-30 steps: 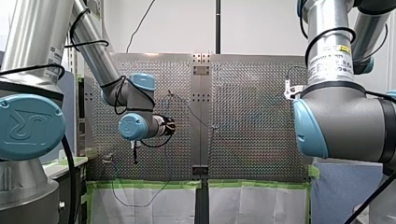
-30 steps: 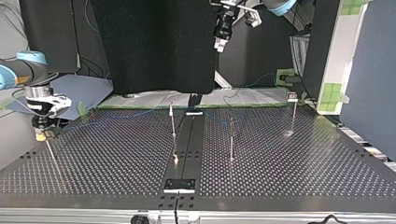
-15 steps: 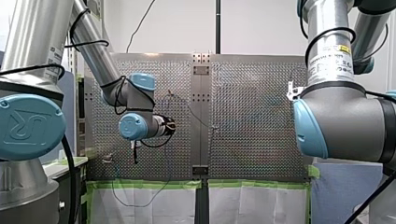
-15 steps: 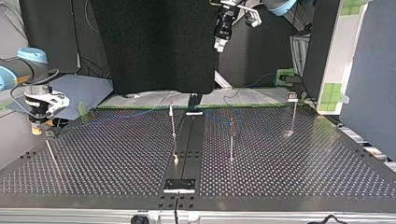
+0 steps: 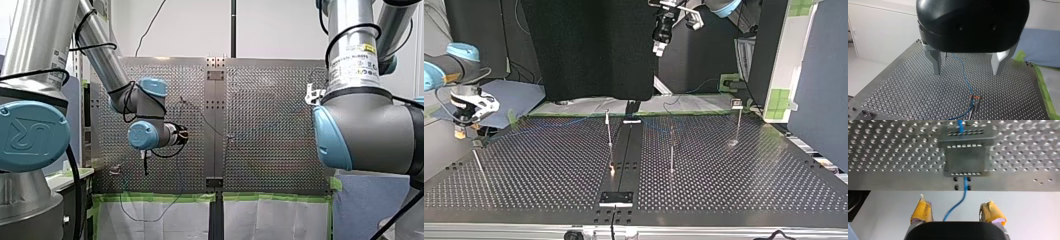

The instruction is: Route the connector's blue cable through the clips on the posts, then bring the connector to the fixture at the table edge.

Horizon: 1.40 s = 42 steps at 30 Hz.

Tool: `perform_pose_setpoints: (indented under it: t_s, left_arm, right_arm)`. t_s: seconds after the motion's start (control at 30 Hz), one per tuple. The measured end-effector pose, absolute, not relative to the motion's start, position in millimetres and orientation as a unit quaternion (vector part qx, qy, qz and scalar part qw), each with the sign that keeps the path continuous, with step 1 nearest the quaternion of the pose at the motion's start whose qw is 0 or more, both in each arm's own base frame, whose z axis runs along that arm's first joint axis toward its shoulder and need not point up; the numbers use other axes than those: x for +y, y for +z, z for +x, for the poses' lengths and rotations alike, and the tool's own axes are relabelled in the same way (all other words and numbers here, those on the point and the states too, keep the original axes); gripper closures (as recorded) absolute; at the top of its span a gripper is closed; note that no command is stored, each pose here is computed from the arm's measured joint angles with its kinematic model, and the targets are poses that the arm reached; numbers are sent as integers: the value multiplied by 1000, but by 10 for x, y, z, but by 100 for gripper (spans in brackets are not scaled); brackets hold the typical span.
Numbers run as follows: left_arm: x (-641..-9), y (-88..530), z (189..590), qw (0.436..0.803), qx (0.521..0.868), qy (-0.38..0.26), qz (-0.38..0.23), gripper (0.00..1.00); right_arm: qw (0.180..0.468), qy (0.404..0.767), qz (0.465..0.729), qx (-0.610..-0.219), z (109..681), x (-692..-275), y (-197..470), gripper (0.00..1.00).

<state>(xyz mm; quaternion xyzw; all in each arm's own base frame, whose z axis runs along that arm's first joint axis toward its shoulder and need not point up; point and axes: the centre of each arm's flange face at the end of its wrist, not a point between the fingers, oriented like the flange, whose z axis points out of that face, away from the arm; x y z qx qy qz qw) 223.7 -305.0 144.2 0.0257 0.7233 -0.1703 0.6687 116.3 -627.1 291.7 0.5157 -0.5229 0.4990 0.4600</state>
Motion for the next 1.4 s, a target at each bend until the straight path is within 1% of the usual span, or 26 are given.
perform_pose_setpoints:
  t_s: [0.23, 0.4, 0.6, 0.77, 0.87, 1.03, 1.23, 1.4]
  left_arm:
    - [-3056, 1449, 2245, 669, 723, -172, 24, 0]
    - [-3072, 1467, 2268, 668, 722, -179, 16, 0]
    - [-3116, 1531, 2344, 670, 719, -185, -1, 0]
    - [-3167, 1629, 2451, 675, 718, -167, -9, 0]
    - [-3202, 1694, 2511, 679, 718, -154, -11, 0]
    - [-3193, 1735, 2551, 678, 723, -132, -21, 0]
    - [-3149, 1735, 2559, 679, 724, -115, -34, 0]
    - [-3148, 1736, 2556, 679, 724, -113, -35, 0]
  right_arm:
    - [483, 503, 498, -515, 1294, -6054, 3060, 0]
    - [490, 500, 502, -507, 1466, -5832, 3131, 0]
    - [481, 507, 518, -493, 1756, -5530, 3156, 0]
    - [468, 505, 539, -485, 1990, -5328, 3030, 0]
    - [463, 504, 545, -484, 2108, -5241, 2976, 0]
    - [458, 503, 550, -484, 2287, -5102, 2892, 0]
    - [451, 516, 555, -471, 2526, -4937, 2801, 0]
    - [447, 525, 558, -462, 2713, -4817, 2755, 0]
